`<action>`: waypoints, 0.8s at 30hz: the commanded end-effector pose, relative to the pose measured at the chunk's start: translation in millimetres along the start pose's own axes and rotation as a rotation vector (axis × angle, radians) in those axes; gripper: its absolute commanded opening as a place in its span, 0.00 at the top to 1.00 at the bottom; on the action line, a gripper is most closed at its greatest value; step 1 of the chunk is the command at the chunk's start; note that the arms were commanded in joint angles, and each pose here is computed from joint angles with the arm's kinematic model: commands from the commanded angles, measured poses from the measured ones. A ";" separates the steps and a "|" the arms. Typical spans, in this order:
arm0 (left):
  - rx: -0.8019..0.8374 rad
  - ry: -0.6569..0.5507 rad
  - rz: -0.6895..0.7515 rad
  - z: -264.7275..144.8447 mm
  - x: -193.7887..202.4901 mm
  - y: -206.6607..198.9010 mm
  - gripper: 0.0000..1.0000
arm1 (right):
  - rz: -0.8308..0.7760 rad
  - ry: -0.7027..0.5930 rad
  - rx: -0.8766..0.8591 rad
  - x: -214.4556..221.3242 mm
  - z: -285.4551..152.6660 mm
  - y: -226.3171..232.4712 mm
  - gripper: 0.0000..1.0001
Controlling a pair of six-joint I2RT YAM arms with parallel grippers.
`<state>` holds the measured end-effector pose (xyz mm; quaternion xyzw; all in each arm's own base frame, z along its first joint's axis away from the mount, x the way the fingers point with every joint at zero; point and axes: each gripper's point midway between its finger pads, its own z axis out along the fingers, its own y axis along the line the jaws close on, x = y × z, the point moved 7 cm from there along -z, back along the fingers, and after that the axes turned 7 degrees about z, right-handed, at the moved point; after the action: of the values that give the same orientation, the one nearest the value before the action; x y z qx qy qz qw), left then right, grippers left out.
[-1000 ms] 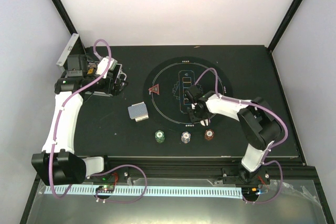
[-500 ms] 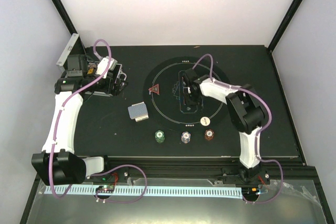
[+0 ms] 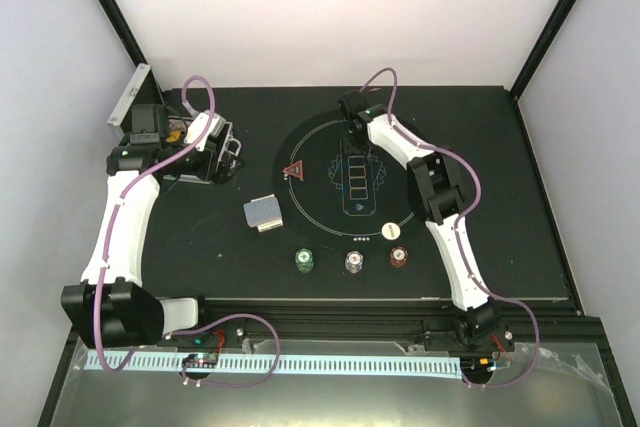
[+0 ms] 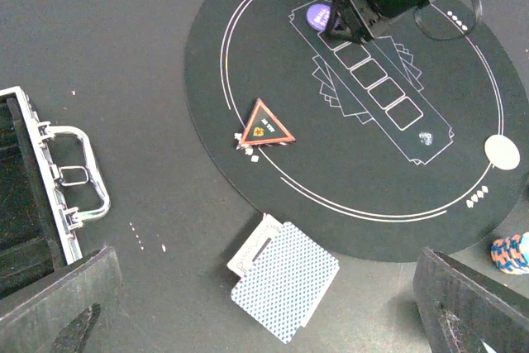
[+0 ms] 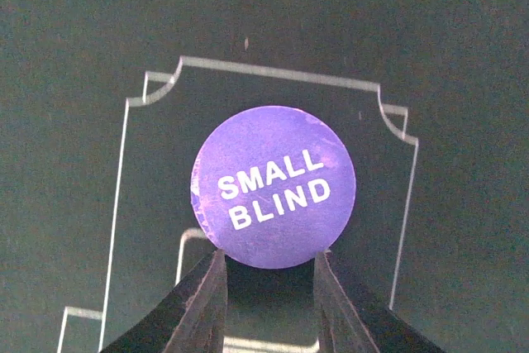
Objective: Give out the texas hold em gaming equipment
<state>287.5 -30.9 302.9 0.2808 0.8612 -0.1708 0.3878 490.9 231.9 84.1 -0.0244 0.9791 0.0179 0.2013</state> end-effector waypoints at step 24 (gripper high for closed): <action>0.072 0.119 0.019 -7.4 11.3 -8.7 0.01 | -0.018 -0.068 -0.055 70.0 -99.9 -7.3 0.31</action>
<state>282.9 -31.4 284.6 0.2930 0.8773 -0.1870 0.3310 432.8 212.0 120.1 -0.0345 0.9789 0.0133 0.2009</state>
